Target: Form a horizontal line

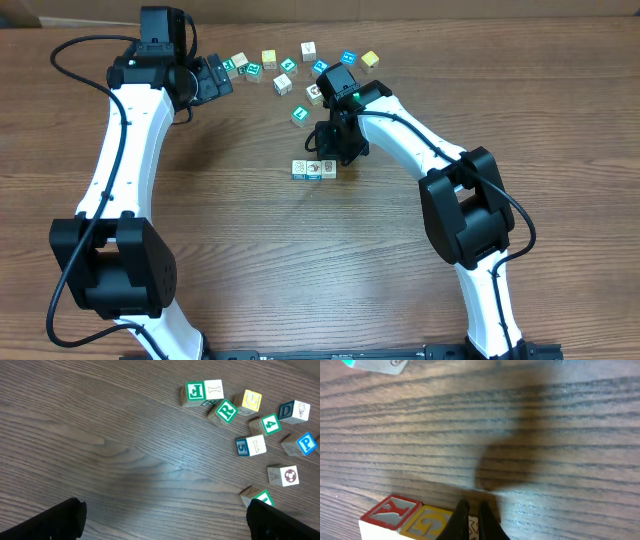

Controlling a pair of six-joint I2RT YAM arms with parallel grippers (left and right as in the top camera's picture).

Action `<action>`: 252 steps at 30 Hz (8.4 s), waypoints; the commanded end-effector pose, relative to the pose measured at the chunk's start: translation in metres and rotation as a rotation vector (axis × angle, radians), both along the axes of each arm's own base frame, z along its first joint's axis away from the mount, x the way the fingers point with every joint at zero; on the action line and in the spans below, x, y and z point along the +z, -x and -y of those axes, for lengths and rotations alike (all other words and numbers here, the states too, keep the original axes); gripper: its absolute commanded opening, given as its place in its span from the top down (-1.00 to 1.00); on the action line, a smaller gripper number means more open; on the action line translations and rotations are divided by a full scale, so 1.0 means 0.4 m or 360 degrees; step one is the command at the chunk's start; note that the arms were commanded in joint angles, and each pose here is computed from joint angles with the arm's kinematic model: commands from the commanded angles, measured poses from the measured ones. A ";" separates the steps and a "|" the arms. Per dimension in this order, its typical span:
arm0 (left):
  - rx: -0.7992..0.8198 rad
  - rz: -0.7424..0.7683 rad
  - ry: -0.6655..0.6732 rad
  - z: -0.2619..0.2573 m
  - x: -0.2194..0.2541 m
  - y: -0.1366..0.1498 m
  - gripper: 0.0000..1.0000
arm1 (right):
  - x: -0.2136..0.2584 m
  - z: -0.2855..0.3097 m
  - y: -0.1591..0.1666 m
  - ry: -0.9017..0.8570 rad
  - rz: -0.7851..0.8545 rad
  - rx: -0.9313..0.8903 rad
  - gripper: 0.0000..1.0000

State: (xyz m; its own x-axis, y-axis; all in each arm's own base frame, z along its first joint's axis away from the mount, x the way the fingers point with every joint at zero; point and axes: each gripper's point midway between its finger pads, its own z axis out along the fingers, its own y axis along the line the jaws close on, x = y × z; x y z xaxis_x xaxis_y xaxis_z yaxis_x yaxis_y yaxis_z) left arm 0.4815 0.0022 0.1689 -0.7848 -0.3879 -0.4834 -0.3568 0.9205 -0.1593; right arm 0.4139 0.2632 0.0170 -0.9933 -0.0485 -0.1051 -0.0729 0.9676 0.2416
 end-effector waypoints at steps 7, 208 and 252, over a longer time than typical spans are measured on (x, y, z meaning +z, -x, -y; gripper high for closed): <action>-0.0022 0.0025 -0.0002 0.008 0.015 -0.004 -1.00 | 0.024 -0.019 -0.010 -0.0031 0.0043 0.0020 0.91; -0.0023 0.0025 -0.0002 0.008 0.015 -0.004 -1.00 | -0.034 0.033 -0.193 0.0361 0.0318 -0.0139 -0.66; -0.0022 0.0025 -0.0002 0.008 0.015 -0.004 -0.99 | 0.088 0.011 -0.228 0.0266 0.0469 -0.0167 0.07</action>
State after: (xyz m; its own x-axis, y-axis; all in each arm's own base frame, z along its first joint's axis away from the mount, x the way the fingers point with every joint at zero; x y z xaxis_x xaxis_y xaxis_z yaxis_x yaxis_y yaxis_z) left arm 0.4815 0.0023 0.1689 -0.7848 -0.3875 -0.4836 -0.3567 0.9206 -0.1588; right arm 0.4938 0.2535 0.0085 -0.9498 -0.0061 -0.3129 -0.0114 0.9998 0.0151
